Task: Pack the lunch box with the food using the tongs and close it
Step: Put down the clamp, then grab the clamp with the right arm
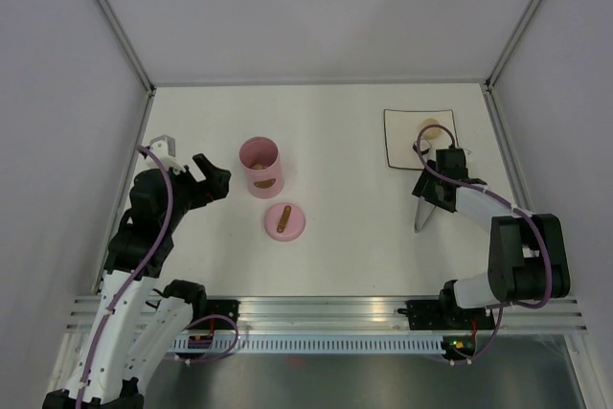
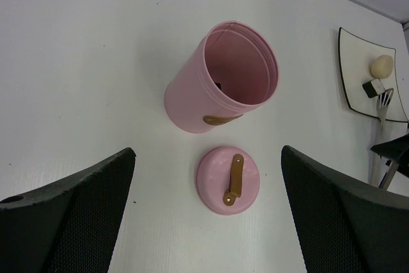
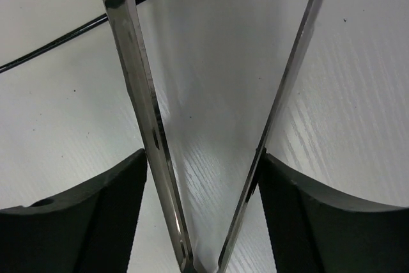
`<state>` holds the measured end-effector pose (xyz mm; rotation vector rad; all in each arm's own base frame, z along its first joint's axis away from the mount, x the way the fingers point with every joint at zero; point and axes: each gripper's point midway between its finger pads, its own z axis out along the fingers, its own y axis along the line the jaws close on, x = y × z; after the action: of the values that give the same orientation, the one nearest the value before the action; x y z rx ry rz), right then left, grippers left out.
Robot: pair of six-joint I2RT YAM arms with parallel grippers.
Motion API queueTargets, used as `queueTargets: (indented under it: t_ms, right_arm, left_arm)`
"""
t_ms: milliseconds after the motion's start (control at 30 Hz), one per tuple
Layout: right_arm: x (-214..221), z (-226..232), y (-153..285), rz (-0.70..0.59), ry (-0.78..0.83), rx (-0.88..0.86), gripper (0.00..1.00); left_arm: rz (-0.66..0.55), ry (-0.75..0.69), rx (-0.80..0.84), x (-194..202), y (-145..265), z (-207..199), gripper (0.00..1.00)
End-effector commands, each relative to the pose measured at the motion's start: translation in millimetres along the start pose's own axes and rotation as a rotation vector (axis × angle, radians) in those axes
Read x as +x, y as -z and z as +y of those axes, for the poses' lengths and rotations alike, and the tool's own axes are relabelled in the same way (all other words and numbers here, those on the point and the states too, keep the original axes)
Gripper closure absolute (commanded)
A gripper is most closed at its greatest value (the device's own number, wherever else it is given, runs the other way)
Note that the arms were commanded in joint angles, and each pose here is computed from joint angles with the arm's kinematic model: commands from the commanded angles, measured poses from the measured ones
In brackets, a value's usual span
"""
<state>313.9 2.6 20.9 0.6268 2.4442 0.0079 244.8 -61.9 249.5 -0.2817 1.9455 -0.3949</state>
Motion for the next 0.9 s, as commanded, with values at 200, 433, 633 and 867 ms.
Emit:
queueTargets:
  t_ms: [200,433,633,867]
  right_arm:
    - [-7.1,-5.6,0.4,-0.009,0.022,0.068,0.16]
    - [-7.5,-7.3,-0.9,-0.027,0.094,0.179,0.16]
    - [-8.0,-11.6,-3.8,-0.043,0.067,0.214,0.17]
    - [4.5,-5.6,-16.0,-0.018,0.018,0.179,0.29]
  left_arm:
    - [-0.026,-0.021,0.014,-4.8,-7.5,-1.4,0.0]
    - [-0.022,-0.024,0.008,-3.0,-11.0,0.1,0.0]
    - [-0.023,-0.03,0.005,-3.1,-12.1,0.8,0.0]
    - [-0.019,-0.033,0.008,-3.3,-14.4,-0.2,0.0]
